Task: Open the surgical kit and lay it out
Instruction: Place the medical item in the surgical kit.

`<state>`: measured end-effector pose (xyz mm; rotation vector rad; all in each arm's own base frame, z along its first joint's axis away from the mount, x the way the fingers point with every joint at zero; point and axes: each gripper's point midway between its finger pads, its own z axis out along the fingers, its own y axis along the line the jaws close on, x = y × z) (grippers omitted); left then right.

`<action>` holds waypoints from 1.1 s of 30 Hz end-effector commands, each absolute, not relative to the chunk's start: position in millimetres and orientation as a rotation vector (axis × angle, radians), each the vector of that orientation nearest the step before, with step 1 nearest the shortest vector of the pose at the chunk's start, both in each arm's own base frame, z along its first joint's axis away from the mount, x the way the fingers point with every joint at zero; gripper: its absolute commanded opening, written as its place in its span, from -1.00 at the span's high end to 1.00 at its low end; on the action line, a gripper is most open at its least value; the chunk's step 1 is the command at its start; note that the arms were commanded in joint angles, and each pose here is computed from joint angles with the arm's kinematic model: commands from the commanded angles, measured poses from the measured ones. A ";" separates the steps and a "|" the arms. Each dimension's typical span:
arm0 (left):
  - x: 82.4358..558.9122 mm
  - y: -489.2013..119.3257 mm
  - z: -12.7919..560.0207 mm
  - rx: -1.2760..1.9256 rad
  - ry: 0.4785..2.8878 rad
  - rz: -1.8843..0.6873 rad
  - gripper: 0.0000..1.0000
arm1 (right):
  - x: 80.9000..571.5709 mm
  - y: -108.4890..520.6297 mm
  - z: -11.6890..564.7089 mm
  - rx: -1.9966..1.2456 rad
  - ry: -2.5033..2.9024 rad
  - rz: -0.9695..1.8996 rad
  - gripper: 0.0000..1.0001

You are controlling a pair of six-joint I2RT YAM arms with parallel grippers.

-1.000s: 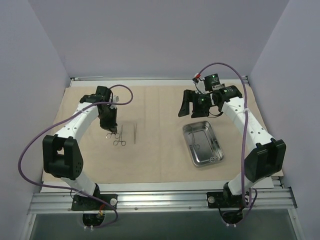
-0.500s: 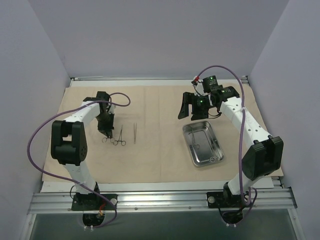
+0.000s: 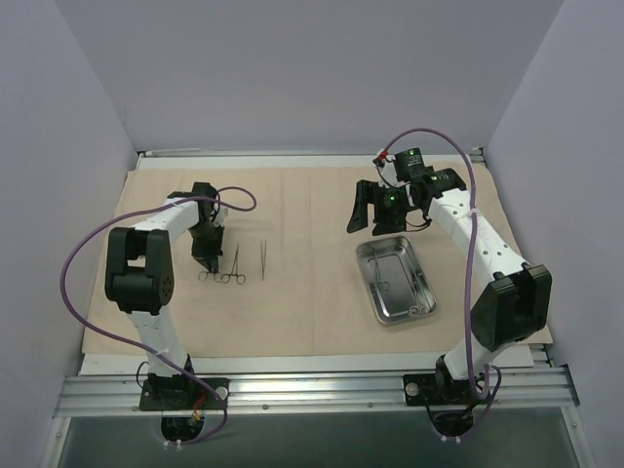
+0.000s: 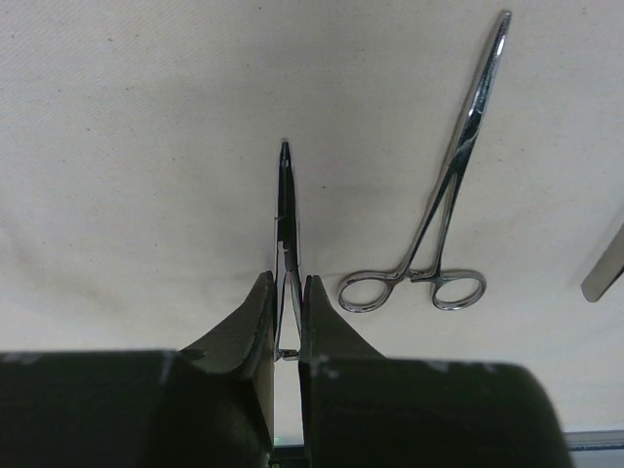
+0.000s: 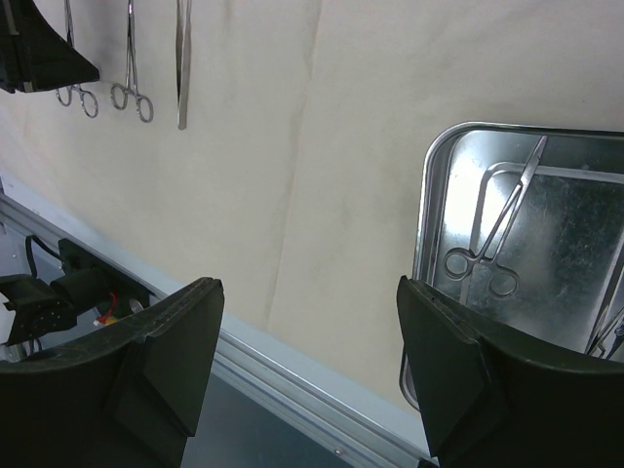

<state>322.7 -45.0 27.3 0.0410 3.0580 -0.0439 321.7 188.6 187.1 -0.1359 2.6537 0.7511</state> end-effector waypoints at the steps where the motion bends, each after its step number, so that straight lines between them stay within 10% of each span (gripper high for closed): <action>1: 340.3 -35.9 28.3 0.063 3.014 0.018 0.95 | 319.9 186.5 179.9 -0.138 2.682 0.741 -0.46; 33: 354.0 -20.2 25.5 -0.032 2.999 0.046 0.95 | 324.3 185.8 166.3 -0.150 2.723 0.743 -0.46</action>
